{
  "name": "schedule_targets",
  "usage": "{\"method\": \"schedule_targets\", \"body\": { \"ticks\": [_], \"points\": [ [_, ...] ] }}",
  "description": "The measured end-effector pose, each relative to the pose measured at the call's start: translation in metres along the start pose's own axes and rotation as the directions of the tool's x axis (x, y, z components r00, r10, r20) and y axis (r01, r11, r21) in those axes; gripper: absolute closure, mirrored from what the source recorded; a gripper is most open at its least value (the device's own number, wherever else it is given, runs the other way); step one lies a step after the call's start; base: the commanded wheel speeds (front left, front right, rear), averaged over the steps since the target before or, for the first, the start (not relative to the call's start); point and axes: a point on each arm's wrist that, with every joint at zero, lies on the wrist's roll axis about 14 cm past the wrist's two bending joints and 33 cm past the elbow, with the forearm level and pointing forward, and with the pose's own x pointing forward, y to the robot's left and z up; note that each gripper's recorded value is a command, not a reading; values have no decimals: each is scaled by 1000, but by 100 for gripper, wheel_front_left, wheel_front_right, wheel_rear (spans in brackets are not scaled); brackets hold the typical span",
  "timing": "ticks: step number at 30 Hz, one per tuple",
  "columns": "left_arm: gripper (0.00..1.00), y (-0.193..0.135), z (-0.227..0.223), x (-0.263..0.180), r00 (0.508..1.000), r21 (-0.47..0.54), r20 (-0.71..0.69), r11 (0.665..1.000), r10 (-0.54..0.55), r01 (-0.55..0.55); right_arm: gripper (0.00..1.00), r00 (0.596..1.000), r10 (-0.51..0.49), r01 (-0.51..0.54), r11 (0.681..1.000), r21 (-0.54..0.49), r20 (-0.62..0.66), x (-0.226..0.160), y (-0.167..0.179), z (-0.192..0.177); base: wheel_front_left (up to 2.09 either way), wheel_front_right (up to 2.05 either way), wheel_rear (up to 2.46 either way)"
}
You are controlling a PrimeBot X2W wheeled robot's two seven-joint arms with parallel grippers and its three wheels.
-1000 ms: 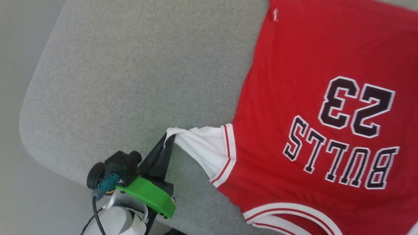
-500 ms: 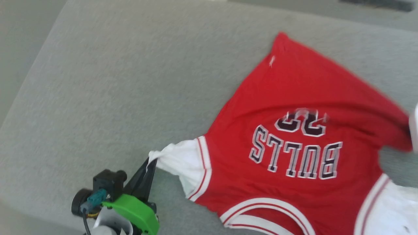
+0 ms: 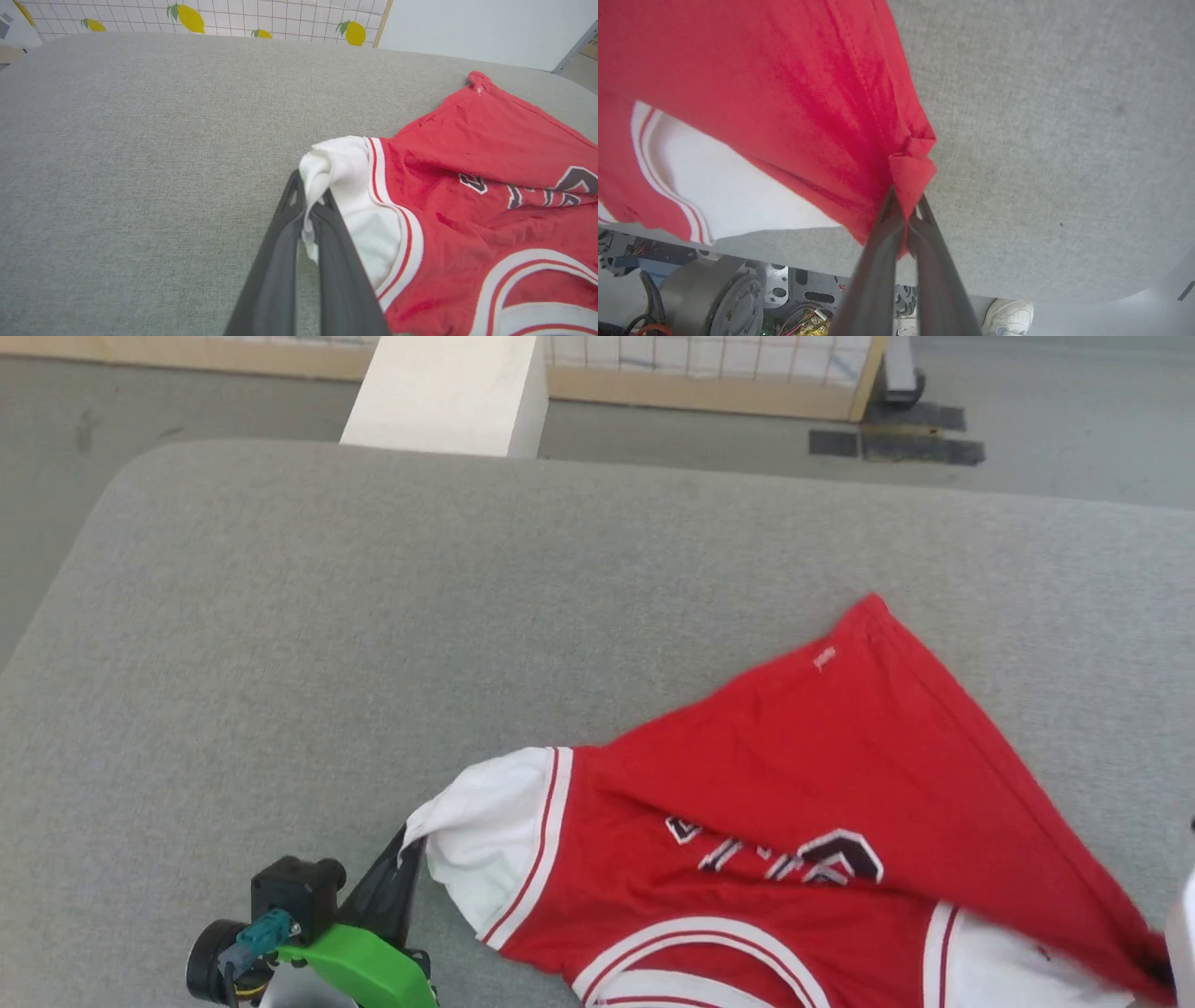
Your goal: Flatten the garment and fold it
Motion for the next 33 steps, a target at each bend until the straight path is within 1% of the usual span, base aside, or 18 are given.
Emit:
{"method": "schedule_targets", "body": {
  "ticks": [2,6,8,11,12,13,16,19,23,27,30,33],
  "points": [
    [100,-2,2,0,1000,0,6,1000,-5,5,100,1000,7,-7,1000,29,-12,-2,2,-17,0,0,0],
    [100,-4,3,-1,1000,-1,10,1000,-11,11,100,997,53,-48,995,82,-54,2,18,-46,0,0,0],
    [100,-4,1,-1,1000,-2,5,1000,-12,12,100,996,58,-52,995,89,-66,4,21,-51,0,0,0],
    [100,-4,0,-1,1000,-3,-1,1000,-11,11,100,998,38,-34,996,80,-50,2,18,-46,0,0,0],
    [100,-4,-1,-1,1000,-3,-2,1000,-10,10,87,999,35,-31,997,76,-41,1,18,-44,0,0,0],
    [100,-4,-1,-1,1000,-4,-3,1000,-10,10,0,999,33,-31,997,71,-28,1,18,-40,0,0,0],
    [100,-3,-3,0,1000,-6,-11,1000,-7,7,0,999,30,-31,998,45,15,-3,20,-21,0,0,0],
    [100,-3,-3,0,1000,-9,-15,1000,-5,5,0,995,35,-38,999,24,97,-12,22,11,0,0,0],
    [100,-3,2,3,1000,-13,-5,1000,-5,5,0,977,63,-61,998,-14,205,-24,33,62,0,0,0],
    [100,-5,10,9,1000,-13,15,1000,-8,8,0,952,99,-79,994,-80,291,-28,52,114,0,0,0],
    [100,-5,13,12,1000,-12,25,1000,-6,7,0,947,108,-74,990,-122,302,-19,65,142,0,0,0],
    [100,-4,14,14,1000,-15,22,1000,2,-2,0,954,111,-68,985,-158,278,-1,78,160,0,0,0]
  ]
}}
